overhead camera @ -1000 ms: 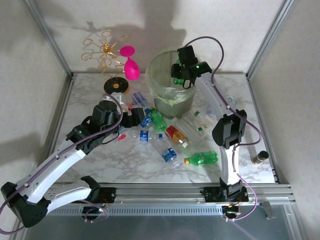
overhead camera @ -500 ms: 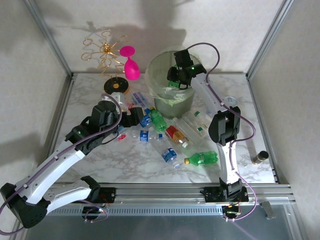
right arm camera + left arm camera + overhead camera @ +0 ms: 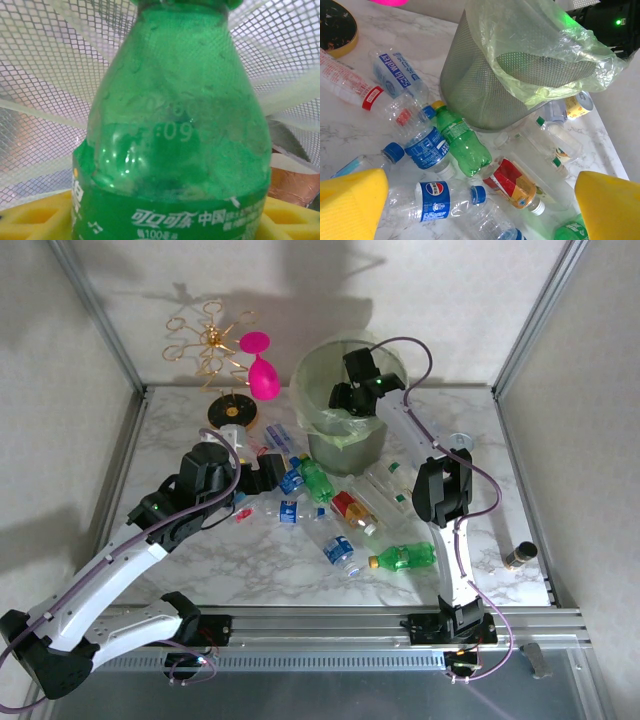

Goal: Put the plastic bottles in the bin

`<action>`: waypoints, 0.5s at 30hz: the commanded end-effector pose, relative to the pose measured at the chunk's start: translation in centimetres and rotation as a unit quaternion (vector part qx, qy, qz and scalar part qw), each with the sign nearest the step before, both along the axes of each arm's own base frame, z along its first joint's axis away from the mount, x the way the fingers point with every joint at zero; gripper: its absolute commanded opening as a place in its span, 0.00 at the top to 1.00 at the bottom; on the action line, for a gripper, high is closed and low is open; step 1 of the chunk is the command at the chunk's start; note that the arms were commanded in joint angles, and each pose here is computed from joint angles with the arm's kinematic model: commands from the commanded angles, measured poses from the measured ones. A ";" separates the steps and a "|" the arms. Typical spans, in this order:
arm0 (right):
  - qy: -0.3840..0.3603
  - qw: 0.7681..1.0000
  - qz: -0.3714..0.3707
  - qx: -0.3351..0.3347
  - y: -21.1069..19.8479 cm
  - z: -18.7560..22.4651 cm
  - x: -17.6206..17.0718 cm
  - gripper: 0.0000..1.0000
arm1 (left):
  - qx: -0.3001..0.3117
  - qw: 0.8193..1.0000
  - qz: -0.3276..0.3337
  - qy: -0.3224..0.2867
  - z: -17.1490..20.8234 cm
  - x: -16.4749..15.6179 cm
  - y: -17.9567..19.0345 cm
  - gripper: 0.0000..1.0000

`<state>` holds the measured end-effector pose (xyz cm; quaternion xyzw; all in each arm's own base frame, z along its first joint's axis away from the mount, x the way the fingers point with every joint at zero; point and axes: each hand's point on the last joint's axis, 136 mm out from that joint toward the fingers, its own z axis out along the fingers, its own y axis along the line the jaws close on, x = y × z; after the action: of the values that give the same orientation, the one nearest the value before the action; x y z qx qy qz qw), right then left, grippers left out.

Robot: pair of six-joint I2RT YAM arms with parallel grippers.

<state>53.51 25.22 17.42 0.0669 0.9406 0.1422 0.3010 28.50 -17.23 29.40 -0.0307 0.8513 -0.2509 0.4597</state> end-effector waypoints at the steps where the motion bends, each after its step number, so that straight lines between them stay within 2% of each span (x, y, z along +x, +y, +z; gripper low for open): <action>1: -0.010 1.000 -0.008 -0.001 -0.5 0.6 0.4 0.30 | -0.001 1.000 0.010 -0.011 0.7 -0.2 0.6 0.04; 7: -0.034 0.999 -0.002 -0.006 -0.8 2.7 0.3 0.21 | -0.003 1.000 0.012 -0.014 1.2 -0.1 0.6 0.04; 15: -0.080 0.997 0.006 -0.012 -1.3 7.5 0.2 0.22 | -0.003 1.000 0.018 -0.018 2.1 -0.1 0.9 0.04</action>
<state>53.77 24.79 18.77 0.0508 0.9369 0.1295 0.3207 28.51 -17.02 29.54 -0.0335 0.8518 -0.2464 0.4611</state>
